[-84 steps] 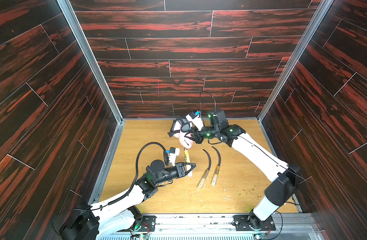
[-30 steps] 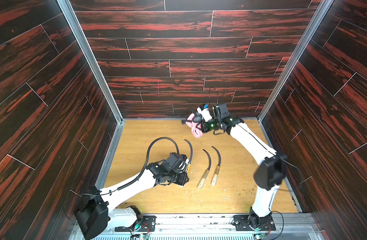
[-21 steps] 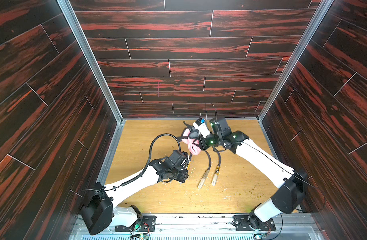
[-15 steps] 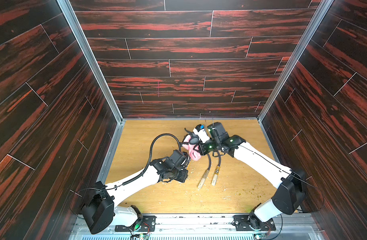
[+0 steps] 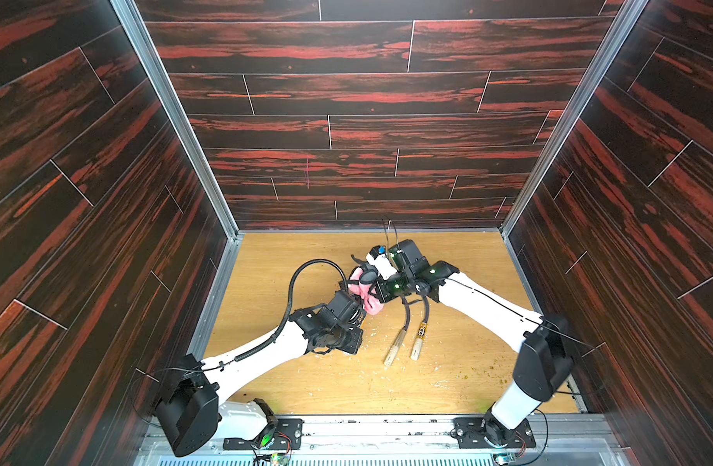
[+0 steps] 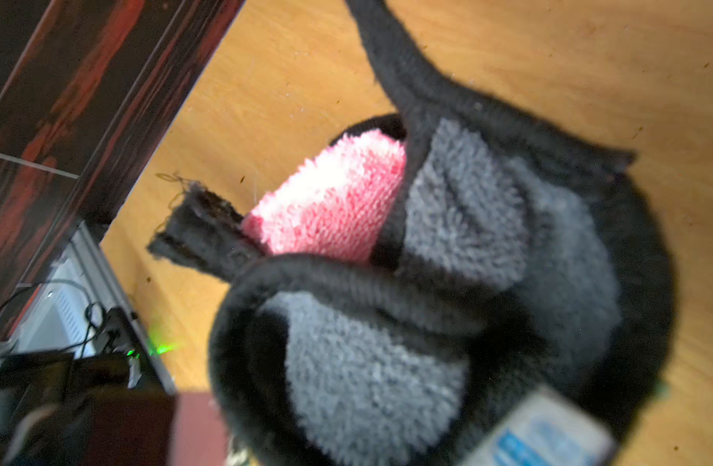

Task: Wipe small sickles with rags
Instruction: Wipe the small sickle.

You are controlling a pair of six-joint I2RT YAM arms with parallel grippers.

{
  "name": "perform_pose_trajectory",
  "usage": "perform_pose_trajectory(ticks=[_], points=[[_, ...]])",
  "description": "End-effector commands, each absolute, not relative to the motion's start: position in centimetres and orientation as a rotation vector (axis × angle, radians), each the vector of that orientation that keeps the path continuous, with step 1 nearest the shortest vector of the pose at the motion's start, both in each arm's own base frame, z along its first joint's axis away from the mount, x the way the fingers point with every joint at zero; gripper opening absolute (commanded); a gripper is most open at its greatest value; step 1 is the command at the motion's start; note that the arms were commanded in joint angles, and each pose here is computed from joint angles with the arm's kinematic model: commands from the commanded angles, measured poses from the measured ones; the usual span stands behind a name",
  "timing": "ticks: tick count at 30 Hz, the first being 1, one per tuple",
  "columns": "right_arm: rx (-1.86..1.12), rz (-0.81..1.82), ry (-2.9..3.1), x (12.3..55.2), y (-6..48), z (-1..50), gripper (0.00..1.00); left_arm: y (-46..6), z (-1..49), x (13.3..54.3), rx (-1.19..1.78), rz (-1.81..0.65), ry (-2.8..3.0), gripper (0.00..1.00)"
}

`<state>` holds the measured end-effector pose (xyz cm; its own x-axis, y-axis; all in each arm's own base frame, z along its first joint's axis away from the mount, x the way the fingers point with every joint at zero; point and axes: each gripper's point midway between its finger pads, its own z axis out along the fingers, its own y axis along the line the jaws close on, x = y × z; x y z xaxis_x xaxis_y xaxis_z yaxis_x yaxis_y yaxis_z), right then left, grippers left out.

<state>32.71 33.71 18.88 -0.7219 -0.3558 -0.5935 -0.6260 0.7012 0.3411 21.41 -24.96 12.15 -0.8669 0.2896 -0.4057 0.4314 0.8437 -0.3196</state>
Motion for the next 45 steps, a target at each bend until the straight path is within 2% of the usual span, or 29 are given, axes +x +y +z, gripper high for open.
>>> perform_pose_trajectory(ticks=[1, 23, 34, 39, 45], points=[[-0.723, 0.684, 2.442, 35.1, 33.4, 17.6, 0.0, -25.9, 15.3, 21.4, 0.588, -0.668, 2.557, 0.0], [-0.672, 0.79, 2.407, 44.8, 34.4, 18.2, 0.0, -25.7, 16.1, 20.0, 0.584, -0.751, 2.521, 0.0], [-0.53, 0.897, 2.314, 49.4, 32.1, 23.3, 0.0, -26.2, 16.7, 19.6, 0.548, -0.837, 2.485, 0.0], [-0.467, 0.868, 2.306, 49.4, 29.6, 24.0, 0.0, -25.9, 17.0, 20.0, 0.483, -0.851, 2.452, 0.0], [-0.436, 0.931, 2.299, 45.8, 28.2, 23.7, 0.0, -26.6, 17.6, 20.4, 0.402, -0.935, 2.403, 0.0]])
